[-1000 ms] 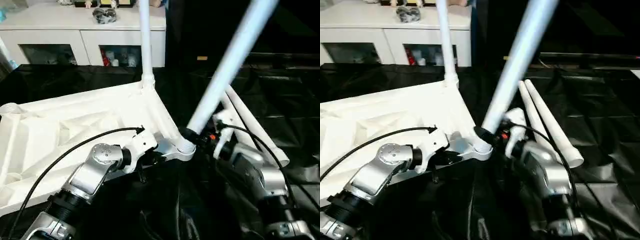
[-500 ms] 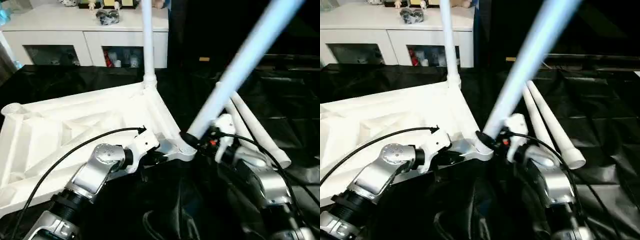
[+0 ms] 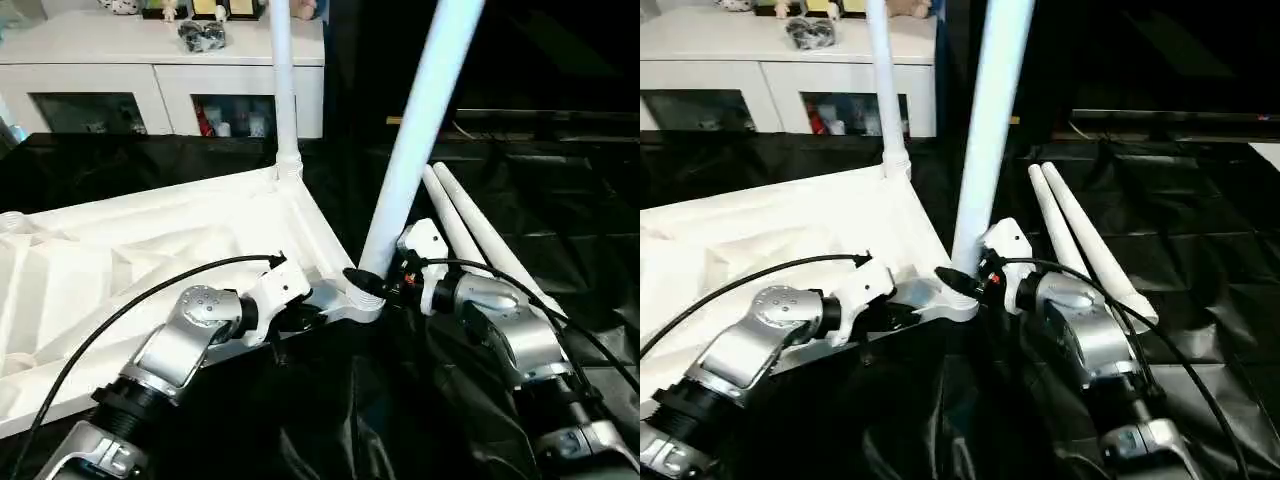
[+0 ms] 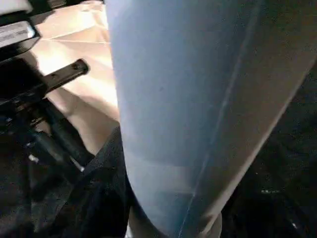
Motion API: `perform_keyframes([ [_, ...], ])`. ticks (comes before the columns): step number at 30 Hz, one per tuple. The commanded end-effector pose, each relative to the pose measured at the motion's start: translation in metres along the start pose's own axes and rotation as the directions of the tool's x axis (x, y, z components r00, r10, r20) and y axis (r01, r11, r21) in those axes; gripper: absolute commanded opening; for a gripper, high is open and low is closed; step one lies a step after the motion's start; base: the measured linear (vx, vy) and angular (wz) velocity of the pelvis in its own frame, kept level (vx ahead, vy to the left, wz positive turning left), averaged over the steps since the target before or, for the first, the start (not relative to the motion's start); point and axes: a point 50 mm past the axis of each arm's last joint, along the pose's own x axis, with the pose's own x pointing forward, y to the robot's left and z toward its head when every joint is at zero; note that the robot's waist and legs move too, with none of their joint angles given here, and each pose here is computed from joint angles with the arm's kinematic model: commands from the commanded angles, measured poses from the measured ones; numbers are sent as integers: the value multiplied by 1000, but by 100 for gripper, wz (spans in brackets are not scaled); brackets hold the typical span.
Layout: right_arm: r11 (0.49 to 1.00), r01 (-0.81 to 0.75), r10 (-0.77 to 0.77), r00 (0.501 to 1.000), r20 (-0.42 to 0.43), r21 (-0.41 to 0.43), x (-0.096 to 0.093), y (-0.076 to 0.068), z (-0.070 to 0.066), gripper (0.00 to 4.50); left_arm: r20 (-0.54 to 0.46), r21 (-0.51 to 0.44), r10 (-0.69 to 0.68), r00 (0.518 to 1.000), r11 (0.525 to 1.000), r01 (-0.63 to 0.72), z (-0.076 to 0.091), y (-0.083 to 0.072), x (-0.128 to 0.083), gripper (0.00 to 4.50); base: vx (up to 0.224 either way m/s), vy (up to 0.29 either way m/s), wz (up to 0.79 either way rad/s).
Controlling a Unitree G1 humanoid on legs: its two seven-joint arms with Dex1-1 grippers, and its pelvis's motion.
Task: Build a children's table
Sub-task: Insert table leg to table base
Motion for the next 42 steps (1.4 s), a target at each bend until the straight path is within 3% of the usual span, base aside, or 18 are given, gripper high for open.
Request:
perform_keyframes([
  [1, 992, -88, 100, 987, -129, 91, 2, 15, -33, 189, 23, 58, -28, 999, 998, 26, 11, -2, -3, 0, 0, 0, 0],
  [9, 957, -281, 289, 946, -144, 77, -6, 25, -33, 189, 26, 138, -160, 987, 978, 155, 17, -10, -15, 0, 0, 0, 0],
  [16, 930, -363, 367, 918, -154, 54, -4, 34, -33, 189, 24, 139, -121, 992, 983, 117, 21, -5, -19, 0, 0, 0, 0],
  [20, 967, -252, 256, 958, -132, 43, 5, 26, -32, 189, 40, 106, -37, 999, 994, 32, 25, 0, -18, 0, 0, 0, 0],
  [24, 999, -9, 15, 989, -144, 39, 19, 6, -34, 189, 52, 42, 113, 992, 992, -115, 31, 8, -17, 0, 0, 0, 0],
  [27, 986, 155, -144, 979, -147, 65, 32, -4, -31, 189, 54, -16, 218, 975, 976, -217, 37, 10, -15, 0, -17, 2, -5],
  [31, 941, 315, -295, 942, -160, 121, 48, -9, -29, 189, 32, -111, 394, 919, 915, -388, 46, 15, -13, 0, 0, 0, 0],
  [35, 927, 350, -326, 930, -167, 138, 58, -7, -29, 189, 23, -128, 440, 898, 892, -434, 51, 8, -8, 0, 0, 0, 0],
  [42, 935, 318, -293, 942, -162, 154, 68, 2, -30, 189, 29, -127, 433, 901, 895, -427, 53, 6, -4, 0, 0, 0, 0],
])
